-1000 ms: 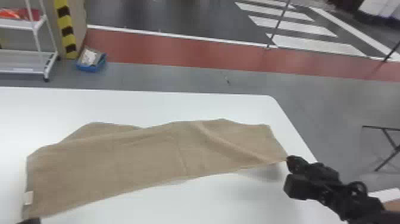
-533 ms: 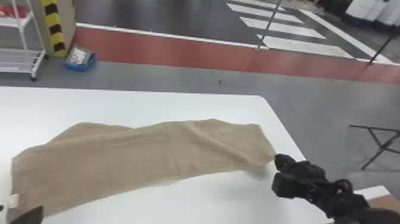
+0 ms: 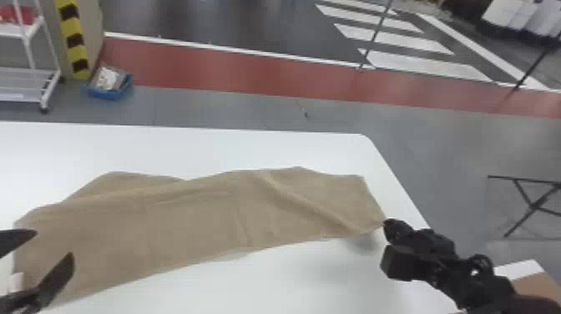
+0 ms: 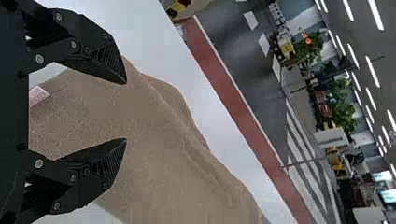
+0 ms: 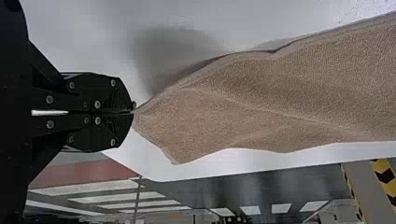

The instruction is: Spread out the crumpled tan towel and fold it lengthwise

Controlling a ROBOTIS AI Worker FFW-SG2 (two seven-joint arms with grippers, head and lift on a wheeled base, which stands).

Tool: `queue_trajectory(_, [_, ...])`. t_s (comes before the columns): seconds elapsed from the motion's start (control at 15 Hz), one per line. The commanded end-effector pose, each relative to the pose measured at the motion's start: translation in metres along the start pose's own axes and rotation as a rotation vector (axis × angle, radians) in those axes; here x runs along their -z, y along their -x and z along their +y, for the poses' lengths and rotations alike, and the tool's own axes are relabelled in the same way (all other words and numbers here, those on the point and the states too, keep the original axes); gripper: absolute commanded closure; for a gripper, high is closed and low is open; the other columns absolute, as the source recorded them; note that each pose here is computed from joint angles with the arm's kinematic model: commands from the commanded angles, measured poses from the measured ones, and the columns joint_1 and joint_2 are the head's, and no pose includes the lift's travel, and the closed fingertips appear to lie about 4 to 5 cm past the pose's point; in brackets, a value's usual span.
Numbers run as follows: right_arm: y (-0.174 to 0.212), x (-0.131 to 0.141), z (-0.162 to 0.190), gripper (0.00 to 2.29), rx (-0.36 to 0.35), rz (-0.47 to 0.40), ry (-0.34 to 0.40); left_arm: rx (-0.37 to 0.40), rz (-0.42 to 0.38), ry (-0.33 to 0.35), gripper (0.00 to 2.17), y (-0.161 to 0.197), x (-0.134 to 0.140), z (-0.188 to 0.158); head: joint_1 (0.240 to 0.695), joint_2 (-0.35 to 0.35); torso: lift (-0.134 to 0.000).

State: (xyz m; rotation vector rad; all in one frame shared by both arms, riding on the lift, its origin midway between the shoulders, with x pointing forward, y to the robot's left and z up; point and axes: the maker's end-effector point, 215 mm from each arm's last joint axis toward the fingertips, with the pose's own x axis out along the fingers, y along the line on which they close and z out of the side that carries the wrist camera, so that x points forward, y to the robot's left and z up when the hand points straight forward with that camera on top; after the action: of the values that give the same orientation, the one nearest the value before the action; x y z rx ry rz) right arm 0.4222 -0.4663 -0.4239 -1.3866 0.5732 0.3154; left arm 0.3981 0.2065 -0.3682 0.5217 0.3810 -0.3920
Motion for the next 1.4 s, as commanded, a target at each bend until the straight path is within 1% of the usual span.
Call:
queue_trajectory(0.0, [-0.001,-0.002,0.0,1.14,-0.001,-0.003,0.0,0.015,0.009,-0.158,0.53,0.006,0.008,-0.011,0.695,-0.34,-0.124])
queue_trajectory(0.2, [-0.004,-0.003,-0.002,1.14,0.001,-0.005,-0.001,0.022,0.064,-0.268,0.49,0.022,0.026,-0.006,0.695,-0.349,-0.124])
queue_trajectory(0.27, [-0.004,-0.004,-0.002,1.14,0.0,-0.008,-0.001,0.04,0.09,-0.294,0.49,0.026,0.031,-0.007,0.695,-0.347,-0.124])
queue_trajectory(0.33, [-0.005,-0.006,-0.002,1.14,0.001,-0.01,-0.002,0.066,0.109,-0.304,0.49,0.029,0.034,-0.008,0.695,-0.34,-0.124])
queue_trajectory(0.47, [-0.005,-0.007,-0.002,1.14,0.0,-0.009,-0.001,0.172,0.165,-0.296,0.49,0.036,0.046,-0.013,0.695,-0.338,-0.124])
queue_trajectory(0.53, [-0.005,-0.006,0.0,1.14,-0.003,-0.006,0.001,0.202,0.178,-0.305,0.5,0.038,0.05,-0.015,0.695,-0.338,-0.124])
queue_trajectory(0.73, [-0.004,-0.007,0.004,1.14,-0.009,-0.005,-0.002,0.216,0.177,-0.318,0.5,0.038,0.047,-0.015,0.695,-0.331,-0.124])
queue_trajectory(0.87, [-0.003,-0.009,0.005,1.14,-0.008,-0.005,-0.003,0.225,0.176,-0.339,0.5,0.036,0.045,-0.018,0.695,-0.327,-0.124])
queue_trajectory(1.07, [0.0,-0.008,0.002,1.14,-0.003,-0.002,-0.002,0.264,0.183,-0.367,0.5,0.03,0.048,-0.028,0.695,-0.332,-0.124])
queue_trajectory(1.33, [0.003,-0.009,0.002,1.14,0.0,0.001,-0.006,0.298,0.2,-0.409,0.5,0.02,0.055,-0.036,0.695,-0.346,-0.124])
